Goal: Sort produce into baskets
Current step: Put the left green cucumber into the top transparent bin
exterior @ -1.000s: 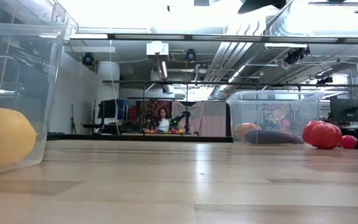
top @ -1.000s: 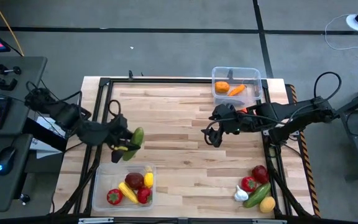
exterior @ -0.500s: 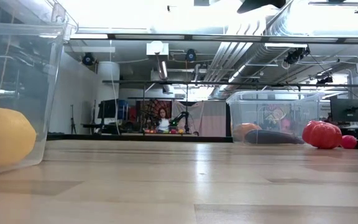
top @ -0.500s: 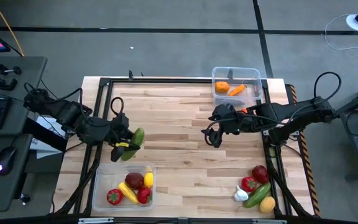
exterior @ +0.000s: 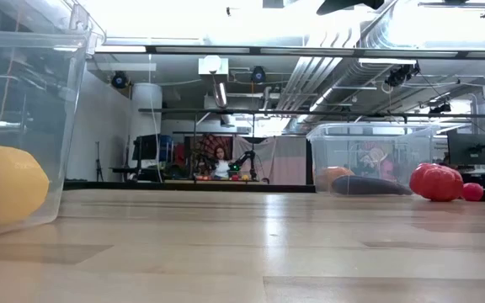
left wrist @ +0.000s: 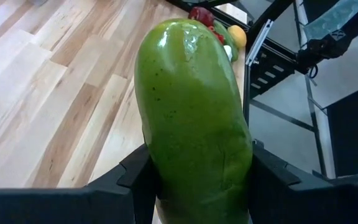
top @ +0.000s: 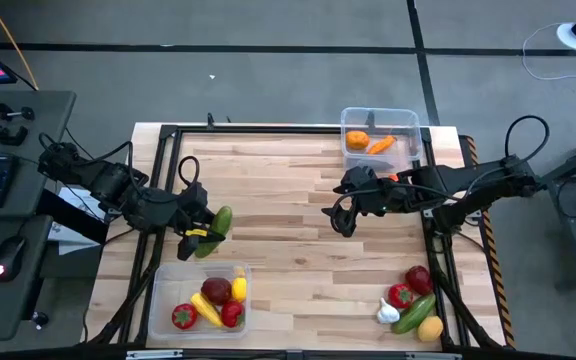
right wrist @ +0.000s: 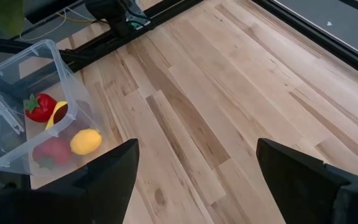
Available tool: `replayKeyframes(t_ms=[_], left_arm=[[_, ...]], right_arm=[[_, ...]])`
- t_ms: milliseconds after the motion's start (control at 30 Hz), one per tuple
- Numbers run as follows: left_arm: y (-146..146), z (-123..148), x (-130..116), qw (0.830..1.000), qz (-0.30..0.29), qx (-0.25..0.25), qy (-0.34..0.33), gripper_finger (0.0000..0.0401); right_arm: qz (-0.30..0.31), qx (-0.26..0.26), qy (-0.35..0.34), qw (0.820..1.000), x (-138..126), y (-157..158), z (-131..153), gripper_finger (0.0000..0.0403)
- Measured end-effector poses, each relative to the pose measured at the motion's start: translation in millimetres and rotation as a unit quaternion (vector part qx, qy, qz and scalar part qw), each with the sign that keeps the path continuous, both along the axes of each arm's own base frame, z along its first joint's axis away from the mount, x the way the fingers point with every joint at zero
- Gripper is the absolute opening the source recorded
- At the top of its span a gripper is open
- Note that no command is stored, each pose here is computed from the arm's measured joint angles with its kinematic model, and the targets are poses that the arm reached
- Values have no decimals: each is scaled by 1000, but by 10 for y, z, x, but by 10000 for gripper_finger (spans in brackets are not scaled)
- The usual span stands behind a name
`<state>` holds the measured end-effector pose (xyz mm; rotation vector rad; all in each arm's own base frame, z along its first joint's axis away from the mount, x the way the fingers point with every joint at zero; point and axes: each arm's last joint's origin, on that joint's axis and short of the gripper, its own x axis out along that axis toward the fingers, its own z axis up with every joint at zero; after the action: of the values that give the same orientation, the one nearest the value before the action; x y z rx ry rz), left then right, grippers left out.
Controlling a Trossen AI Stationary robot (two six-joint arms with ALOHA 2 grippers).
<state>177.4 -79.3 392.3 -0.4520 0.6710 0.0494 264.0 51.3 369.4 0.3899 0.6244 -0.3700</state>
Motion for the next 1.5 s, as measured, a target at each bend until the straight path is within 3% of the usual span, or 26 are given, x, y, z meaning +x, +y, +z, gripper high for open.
replayKeyframes(t_ms=[367,500,633,767,900,1000,1167,1500], left_arm=[[18,-3,13,1000,1,-4,3,168],[152,-59,187,998,47,37,7,168],[415,-134,571,994,80,76,-9,168],[824,-291,1103,991,70,102,-44,168],[1358,-473,1628,982,59,117,-138,168],[1757,-636,1958,961,53,136,-235,168],[2309,-839,2360,911,54,161,-377,168],[2949,-1189,3078,889,78,194,-406,168]], right_arm=[[-6,0,-5,1000,4,-2,5,316],[-65,-23,-54,996,49,-53,71,316],[-154,-53,-125,979,66,-236,212,316],[-252,-79,-175,949,-9,-496,356,316],[-314,-94,-215,920,-134,-716,507,316],[-334,-98,-238,907,-212,-829,599,316],[-343,-107,-256,898,-283,-902,681,316],[-347,-108,-257,895,-288,-909,684,316]])
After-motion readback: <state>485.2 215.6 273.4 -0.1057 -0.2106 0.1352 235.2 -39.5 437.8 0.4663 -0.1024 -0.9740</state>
